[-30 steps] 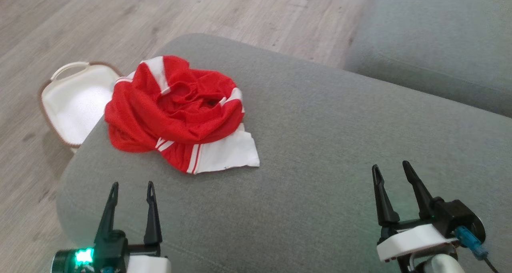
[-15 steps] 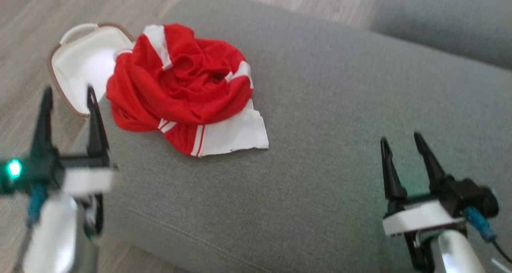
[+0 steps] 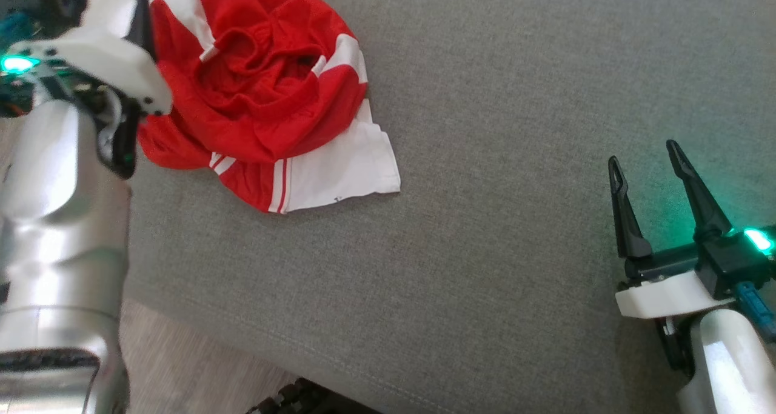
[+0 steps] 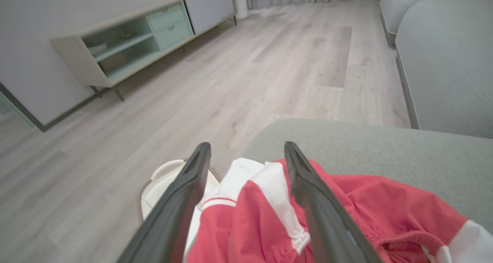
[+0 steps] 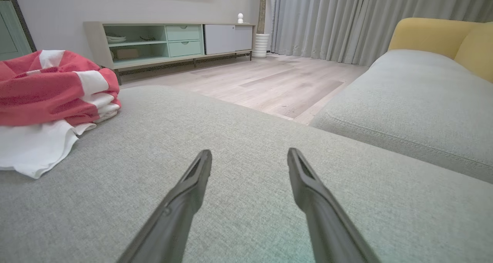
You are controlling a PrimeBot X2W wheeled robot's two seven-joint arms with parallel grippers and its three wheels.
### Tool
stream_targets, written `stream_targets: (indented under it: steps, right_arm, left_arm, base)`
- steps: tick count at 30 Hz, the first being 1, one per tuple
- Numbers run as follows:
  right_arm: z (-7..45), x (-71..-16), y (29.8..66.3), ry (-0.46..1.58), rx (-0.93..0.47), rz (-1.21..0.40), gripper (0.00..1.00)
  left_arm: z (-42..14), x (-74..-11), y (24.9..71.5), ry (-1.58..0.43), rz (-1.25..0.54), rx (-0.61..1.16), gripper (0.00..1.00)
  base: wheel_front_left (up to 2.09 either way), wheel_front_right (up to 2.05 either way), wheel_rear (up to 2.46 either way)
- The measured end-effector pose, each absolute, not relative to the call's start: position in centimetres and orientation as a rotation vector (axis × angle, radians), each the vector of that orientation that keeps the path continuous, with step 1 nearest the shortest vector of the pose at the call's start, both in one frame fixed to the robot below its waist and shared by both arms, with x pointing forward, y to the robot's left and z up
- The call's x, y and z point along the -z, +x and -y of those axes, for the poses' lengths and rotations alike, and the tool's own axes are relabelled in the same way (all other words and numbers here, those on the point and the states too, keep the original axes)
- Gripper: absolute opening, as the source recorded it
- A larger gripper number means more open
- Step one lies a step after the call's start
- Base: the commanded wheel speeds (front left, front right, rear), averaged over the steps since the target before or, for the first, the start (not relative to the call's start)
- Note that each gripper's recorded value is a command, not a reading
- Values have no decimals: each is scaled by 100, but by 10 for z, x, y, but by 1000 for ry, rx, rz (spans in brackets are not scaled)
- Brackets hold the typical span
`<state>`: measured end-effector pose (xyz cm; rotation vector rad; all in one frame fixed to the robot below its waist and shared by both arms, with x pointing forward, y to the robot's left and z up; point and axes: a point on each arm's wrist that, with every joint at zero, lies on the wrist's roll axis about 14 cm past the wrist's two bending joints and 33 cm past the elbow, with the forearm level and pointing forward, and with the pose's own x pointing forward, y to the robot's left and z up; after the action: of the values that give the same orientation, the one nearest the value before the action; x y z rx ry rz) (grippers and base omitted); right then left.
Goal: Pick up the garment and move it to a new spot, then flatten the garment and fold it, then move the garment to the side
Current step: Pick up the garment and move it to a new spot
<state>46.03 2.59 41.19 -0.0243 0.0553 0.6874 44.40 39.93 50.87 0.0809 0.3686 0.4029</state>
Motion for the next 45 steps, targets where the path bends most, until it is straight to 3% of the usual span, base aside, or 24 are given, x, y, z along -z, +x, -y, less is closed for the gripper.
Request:
stream_targets:
  steps: [6,12,19,20,27,36,45]
  right_arm:
    - [-22,-400,462,-30,-693,-72,100]
    - [-12,-394,463,-41,-673,-83,100]
    - [0,-396,467,-47,-639,-76,100]
    - [1,-396,467,-49,-635,-76,100]
    - [6,-413,465,-40,-606,-50,100]
    - [9,-460,444,10,-565,14,100]
    - [48,-501,397,49,-456,68,100]
  left_arm:
    - [-370,-451,449,35,-579,-317,100]
    - [-329,-415,456,14,-656,-194,100]
    - [-357,-385,430,80,-746,-236,100]
    - [-357,-383,430,82,-745,-236,0]
    - [-360,-406,441,157,-634,-213,0]
    - [-360,-492,465,287,-364,-159,0]
    - [-288,-604,489,360,-44,20,0]
  base:
    - [0,0,0]
    - [0,0,0]
    - [0,0,0]
    - [0,0,0]
    - [0,0,0]
    - [0,0,0]
    - [0,0,0]
